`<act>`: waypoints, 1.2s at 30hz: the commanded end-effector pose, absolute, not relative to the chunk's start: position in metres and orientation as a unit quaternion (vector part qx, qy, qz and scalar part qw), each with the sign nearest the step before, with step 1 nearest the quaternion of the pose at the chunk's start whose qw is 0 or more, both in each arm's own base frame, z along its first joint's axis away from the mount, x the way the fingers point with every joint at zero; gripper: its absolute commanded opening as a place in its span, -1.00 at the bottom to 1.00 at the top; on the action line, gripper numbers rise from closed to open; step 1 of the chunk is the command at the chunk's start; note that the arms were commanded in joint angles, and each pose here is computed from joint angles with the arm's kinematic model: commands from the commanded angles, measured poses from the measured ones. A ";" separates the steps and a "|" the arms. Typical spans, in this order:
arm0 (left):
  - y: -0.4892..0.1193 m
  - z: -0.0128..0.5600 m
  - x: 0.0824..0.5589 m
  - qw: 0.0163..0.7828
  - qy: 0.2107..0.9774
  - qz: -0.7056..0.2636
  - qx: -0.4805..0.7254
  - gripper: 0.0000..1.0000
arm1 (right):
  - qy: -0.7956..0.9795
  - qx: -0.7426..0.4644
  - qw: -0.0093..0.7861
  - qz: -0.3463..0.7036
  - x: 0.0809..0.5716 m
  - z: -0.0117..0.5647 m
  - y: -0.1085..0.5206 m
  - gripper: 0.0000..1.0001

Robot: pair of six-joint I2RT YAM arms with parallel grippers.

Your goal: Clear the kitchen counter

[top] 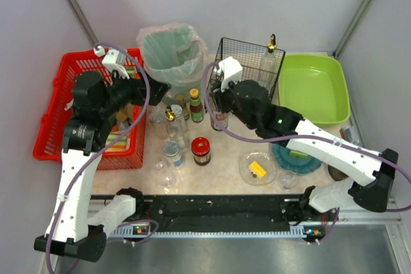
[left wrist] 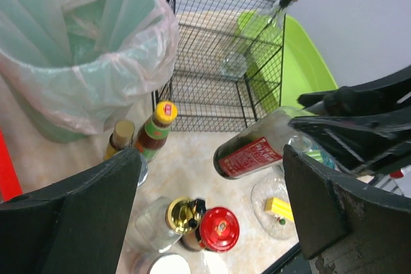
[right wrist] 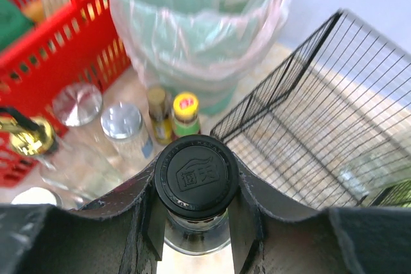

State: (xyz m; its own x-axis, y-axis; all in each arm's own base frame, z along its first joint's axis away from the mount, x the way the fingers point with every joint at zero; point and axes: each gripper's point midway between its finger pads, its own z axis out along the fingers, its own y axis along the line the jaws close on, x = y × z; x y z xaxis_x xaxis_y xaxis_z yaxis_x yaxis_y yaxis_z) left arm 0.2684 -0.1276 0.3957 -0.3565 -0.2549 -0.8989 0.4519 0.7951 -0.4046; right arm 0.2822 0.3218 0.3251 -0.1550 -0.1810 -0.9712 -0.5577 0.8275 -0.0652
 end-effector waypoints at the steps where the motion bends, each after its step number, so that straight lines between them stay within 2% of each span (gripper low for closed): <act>1: -0.136 0.444 0.273 0.608 0.712 -0.343 0.077 0.89 | 0.668 -0.184 0.696 0.187 0.277 0.448 0.293 -1.00; 6: -0.137 0.457 0.272 0.614 0.703 -0.350 0.077 0.89 | 0.645 -0.155 0.726 0.180 0.282 0.504 0.275 -1.00; 16: -0.137 0.458 0.269 0.616 0.701 -0.351 0.080 0.89 | 0.630 -0.094 0.759 0.135 0.341 0.550 0.245 -1.00; 26: -0.136 0.454 0.265 0.615 0.702 -0.350 0.080 0.87 | 0.608 -0.058 0.790 0.058 0.423 0.560 0.217 -1.00; 36: -0.134 0.445 0.262 0.602 0.720 -0.333 0.092 0.88 | 0.612 -0.009 0.791 0.006 0.481 0.537 0.217 -1.00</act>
State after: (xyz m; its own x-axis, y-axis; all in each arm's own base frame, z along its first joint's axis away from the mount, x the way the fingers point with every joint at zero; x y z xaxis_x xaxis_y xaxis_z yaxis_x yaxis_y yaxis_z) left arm 0.2689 -0.1346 0.4295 -0.3114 -0.2850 -0.9065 0.5014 0.7611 -0.4115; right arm 0.4875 0.2402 0.4517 0.0244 -0.1310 -0.9911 -0.1303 0.9825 -0.1331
